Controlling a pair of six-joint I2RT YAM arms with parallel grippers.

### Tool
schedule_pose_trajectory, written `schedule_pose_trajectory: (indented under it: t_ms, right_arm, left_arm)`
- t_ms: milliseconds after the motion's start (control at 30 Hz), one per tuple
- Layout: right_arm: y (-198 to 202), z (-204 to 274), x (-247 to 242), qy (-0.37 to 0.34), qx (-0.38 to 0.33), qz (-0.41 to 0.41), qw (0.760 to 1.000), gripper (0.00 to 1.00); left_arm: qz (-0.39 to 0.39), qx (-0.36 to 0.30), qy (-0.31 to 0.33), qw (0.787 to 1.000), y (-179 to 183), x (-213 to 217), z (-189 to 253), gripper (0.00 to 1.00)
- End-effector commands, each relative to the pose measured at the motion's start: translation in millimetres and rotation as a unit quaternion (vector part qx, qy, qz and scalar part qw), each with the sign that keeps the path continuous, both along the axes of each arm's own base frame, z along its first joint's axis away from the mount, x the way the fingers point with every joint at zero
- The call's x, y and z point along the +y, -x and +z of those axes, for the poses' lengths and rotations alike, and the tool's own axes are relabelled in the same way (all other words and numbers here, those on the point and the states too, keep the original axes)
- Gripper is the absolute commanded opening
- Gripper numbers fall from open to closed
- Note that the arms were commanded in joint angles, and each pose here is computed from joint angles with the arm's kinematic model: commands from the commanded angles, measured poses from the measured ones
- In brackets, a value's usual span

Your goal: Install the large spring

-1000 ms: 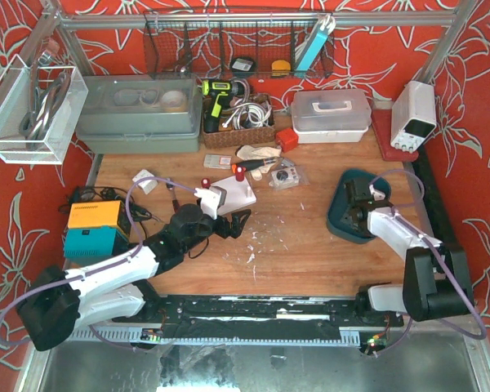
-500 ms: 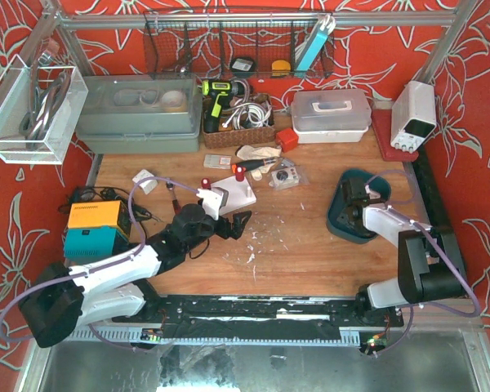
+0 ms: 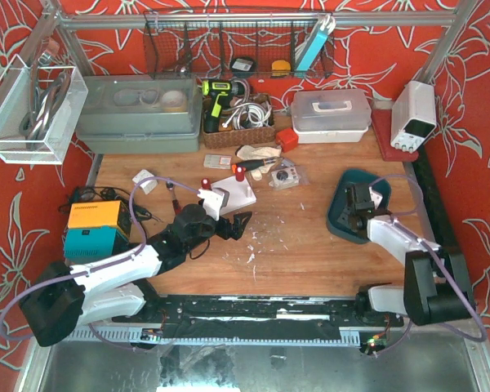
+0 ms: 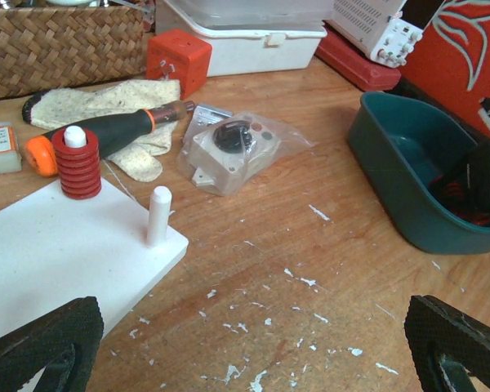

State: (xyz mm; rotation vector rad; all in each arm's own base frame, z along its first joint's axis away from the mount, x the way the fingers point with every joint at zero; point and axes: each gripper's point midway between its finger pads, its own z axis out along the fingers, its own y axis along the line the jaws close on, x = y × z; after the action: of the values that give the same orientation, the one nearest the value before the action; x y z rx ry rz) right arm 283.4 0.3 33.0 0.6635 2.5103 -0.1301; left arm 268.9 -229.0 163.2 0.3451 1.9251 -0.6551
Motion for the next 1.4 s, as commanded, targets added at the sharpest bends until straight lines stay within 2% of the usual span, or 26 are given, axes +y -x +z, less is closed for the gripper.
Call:
schedule_pose_trajectory:
  t_ms: [0,233,367,533,700,933,1100,1300,1367]
  right_arm:
    - [-6.9,23.4,-0.8,-0.006,-0.057,0.003,0.998,0.19]
    - [-13.0,65.7,5.3,-0.002,-0.12,0.02,0.993,0.14]
    - [-16.0,97.6,15.0,0.026,-0.162,0.045,0.985,0.13]
    - [-21.2,137.1,52.3,0.044,-0.215,0.117,0.969,0.13]
    - [-22.5,165.2,99.0,0.02,-0.26,0.196,0.945,0.13]
    - [-11.0,175.9,177.2,-0.014,-0.318,0.343,0.884,0.13]
    - [13.9,173.1,226.4,-0.021,-0.368,0.453,0.812,0.12]
    - [41.7,164.4,265.2,-0.007,-0.393,0.538,0.746,0.13]
    - [49.0,162.4,272.5,-0.007,-0.404,0.553,0.729,0.13]
  left_arm:
    - [0.002,-0.022,0.006,1.0,-4.7,-3.9,12.6,1.0]
    - [0.002,-0.02,0.006,1.0,-5.1,-4.7,12.0,1.0]
    - [0.007,-0.016,0.003,1.0,-6.5,-3.8,8.7,1.0]
    - [0.017,-0.012,-0.003,1.0,-8.8,-1.2,5.8,1.0]
    - [0.045,-0.01,-0.009,0.999,-13.0,7.9,2.4,1.0]
    - [0.067,0.009,0.004,0.998,-15.7,13.4,-4.7,1.0]
    - [0.06,0.035,0.034,0.997,-13.9,11.5,-0.4,0.99]
    - [0.006,0.067,0.106,0.992,6.5,-3.6,17.8,0.77]
    - [-0.02,0.061,0.132,0.989,14.8,-8.4,36.4,0.7]
